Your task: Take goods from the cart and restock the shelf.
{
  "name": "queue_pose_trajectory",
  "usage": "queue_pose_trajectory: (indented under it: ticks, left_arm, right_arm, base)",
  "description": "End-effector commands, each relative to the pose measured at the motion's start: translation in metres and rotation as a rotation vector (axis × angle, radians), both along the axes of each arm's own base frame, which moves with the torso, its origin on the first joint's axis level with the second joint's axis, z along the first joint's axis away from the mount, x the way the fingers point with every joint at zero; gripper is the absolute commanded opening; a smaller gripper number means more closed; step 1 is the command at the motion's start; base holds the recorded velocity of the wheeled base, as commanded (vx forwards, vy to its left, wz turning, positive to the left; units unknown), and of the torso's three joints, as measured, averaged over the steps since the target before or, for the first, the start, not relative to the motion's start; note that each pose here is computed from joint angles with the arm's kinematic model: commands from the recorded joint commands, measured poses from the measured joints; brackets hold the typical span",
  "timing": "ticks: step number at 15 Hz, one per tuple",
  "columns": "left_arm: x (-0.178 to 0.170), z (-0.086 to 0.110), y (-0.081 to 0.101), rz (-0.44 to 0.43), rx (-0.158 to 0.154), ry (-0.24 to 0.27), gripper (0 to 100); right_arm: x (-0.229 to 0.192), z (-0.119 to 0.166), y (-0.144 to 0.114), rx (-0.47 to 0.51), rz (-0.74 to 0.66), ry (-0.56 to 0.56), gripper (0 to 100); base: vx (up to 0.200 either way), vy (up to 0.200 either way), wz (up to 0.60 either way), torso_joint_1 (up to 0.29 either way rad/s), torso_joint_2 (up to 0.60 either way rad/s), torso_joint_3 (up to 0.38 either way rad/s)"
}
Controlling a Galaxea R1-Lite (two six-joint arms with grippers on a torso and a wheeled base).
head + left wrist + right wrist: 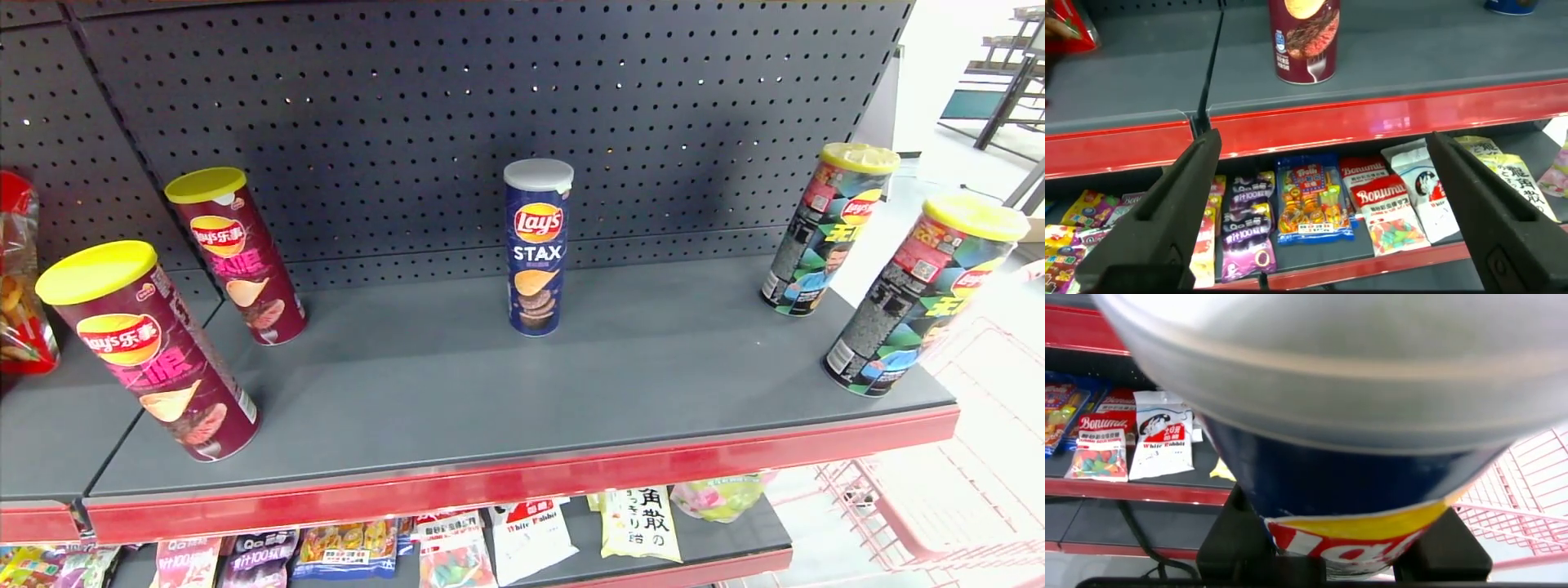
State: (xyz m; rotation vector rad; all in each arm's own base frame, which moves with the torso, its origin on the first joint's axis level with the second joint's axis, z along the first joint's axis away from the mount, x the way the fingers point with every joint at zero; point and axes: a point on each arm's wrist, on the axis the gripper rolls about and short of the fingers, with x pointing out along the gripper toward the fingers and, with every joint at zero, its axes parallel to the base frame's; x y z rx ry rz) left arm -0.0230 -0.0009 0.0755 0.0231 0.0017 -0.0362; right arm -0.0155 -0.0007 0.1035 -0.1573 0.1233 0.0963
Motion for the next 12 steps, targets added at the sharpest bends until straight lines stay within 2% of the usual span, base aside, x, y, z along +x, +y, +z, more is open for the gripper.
queue_pose_trajectory:
  ticks: [1,5,10,11,12]
  left_arm:
    - [0.000,0.000,0.000,-0.001,0.000,0.001,100]
    - [0.000,0.000,0.000,-0.001,0.000,0.001,100]
    - [0.000,0.000,0.000,-0.002,0.000,0.001,100]
    - [0.000,0.000,0.000,-0.002,0.001,0.007,100]
    - [0.003,0.001,0.000,-0.008,0.000,0.038,100]
  right_arm:
    - [0.001,0.000,0.000,-0.001,-0.002,0.008,0]
    - [0.000,-0.007,0.000,-0.002,-0.004,0.009,0]
    - [0.002,-0.007,0.000,-0.056,-0.025,0.029,0]
    - [0.002,-0.009,0.000,-0.056,-0.025,0.032,0]
    - [0.002,-0.011,-0.001,-0.056,-0.025,0.033,0]
  base:
    - [0.000,0.000,0.00,0.000,0.00,0.000]
    - [0.000,0.000,0.00,0.000,0.00,0.000]
    - [0.000,0.000,0.00,0.000,0.00,0.000]
    - [0.000,0.000,0.00,0.000,0.00,0.000]
    - [0.000,0.000,0.00,0.000,0.00,0.000]
